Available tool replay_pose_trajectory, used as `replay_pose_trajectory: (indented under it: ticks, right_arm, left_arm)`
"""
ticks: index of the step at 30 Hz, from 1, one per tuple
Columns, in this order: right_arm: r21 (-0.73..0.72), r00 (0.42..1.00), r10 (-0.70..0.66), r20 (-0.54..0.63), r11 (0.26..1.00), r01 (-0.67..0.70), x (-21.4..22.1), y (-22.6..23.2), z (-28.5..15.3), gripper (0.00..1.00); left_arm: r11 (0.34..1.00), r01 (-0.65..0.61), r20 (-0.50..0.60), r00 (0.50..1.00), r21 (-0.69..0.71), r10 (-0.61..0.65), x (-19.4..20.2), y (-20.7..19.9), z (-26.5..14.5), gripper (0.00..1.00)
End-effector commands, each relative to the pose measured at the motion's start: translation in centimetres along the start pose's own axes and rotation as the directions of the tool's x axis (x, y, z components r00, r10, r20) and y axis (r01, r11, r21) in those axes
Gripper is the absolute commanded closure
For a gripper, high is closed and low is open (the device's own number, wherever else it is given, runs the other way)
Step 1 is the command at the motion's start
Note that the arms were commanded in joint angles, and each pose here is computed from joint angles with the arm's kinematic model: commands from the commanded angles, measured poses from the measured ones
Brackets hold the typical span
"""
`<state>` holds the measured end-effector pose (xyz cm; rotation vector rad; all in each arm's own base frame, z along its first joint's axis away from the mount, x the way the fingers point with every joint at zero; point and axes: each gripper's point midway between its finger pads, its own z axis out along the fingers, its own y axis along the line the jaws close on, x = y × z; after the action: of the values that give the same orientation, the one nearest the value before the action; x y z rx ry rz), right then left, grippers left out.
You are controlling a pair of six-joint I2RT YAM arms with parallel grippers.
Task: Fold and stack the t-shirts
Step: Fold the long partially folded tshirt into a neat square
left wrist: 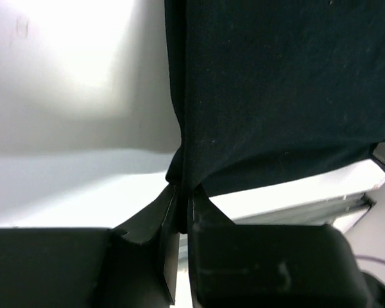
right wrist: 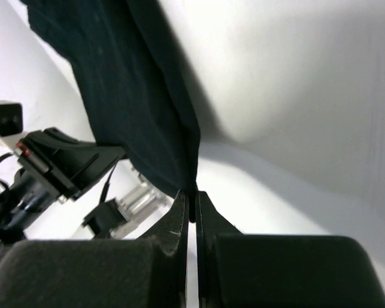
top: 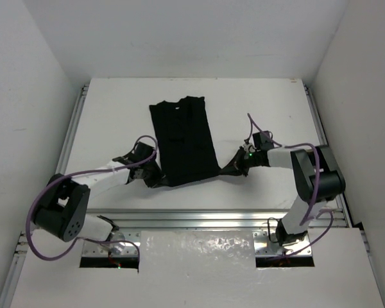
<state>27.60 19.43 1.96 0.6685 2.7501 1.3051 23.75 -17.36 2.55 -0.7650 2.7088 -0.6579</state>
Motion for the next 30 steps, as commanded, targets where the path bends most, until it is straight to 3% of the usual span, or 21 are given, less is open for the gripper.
replay_pose_trajectory:
  ticks: [1,7,18,25,30]
  right_arm:
    - [-0.068,0.995,0.048,0.083,0.997,-0.043,0.0,1.7,-1.6,1.0]
    - [-0.137,0.993,0.029,0.114,0.99,-0.013,1.2,5.3,-4.4,1.0]
    - [-0.184,0.977,-0.005,0.211,0.982,0.045,-2.4,13.5,-8.0,1.0]
    - [-0.214,0.973,-0.015,0.232,0.975,0.066,-4.1,16.6,-8.8,1.0]
    - [-0.226,0.975,-0.018,0.222,0.972,0.069,-4.4,17.2,-8.6,1.0]
  left_arm:
    - [0.996,0.002,-0.02,1.0,-0.086,-0.004,1.4,2.4,-1.8,1.0]
    - [0.999,-0.026,0.032,0.999,-0.024,0.027,-0.2,-0.9,-5.4,1.0]
    - [0.993,-0.106,0.136,0.986,0.048,0.098,-6.8,-8.3,-9.3,1.0]
    - [0.95,-0.184,0.053,0.983,0.251,0.177,-9.0,-12.3,-8.7,1.0]
    - [0.948,-0.171,0.002,0.984,0.27,0.177,-9.3,-12.9,-7.2,1.0]
